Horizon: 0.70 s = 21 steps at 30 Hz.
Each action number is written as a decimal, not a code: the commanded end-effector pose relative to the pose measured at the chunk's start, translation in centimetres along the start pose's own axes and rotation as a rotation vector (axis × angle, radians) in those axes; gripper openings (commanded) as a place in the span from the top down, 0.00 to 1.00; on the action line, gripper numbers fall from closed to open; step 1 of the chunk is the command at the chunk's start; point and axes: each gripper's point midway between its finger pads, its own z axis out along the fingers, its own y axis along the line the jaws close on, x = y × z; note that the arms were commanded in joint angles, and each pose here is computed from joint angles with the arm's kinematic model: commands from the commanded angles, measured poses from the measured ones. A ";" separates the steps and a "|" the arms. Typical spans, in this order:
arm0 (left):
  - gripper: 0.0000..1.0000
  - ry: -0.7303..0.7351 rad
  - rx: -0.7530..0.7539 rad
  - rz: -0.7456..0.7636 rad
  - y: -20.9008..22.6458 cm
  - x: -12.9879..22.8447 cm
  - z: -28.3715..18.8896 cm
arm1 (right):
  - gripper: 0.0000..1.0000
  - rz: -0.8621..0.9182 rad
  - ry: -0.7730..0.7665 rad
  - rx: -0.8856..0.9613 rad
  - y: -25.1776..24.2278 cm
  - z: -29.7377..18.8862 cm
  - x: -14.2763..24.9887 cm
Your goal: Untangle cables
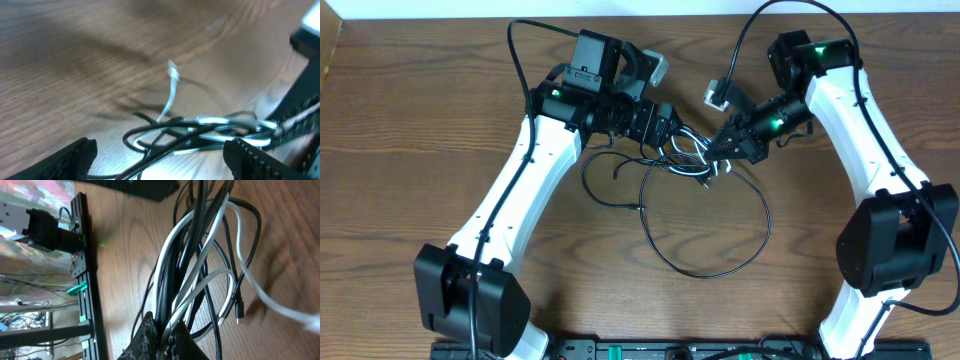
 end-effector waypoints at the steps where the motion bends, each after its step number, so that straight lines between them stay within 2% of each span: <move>1: 0.14 0.007 0.013 0.089 0.7 0.2 -0.5 | 0.99 -0.029 -0.038 -0.036 0.5 0.1 -0.5; 5: 0.14 0.001 0.066 0.099 0.7 0.4 -1.0 | 0.99 -0.024 -0.038 -0.044 0.7 0.1 -0.5; 9: 0.18 -0.008 0.053 0.115 1.1 0.1 -0.7 | 0.99 -0.058 -0.054 -0.084 1.6 0.1 -0.6; 21: 0.20 0.049 0.123 0.071 1.5 1.4 1.9 | 0.99 -0.059 -0.056 -0.115 2.4 -0.1 -0.4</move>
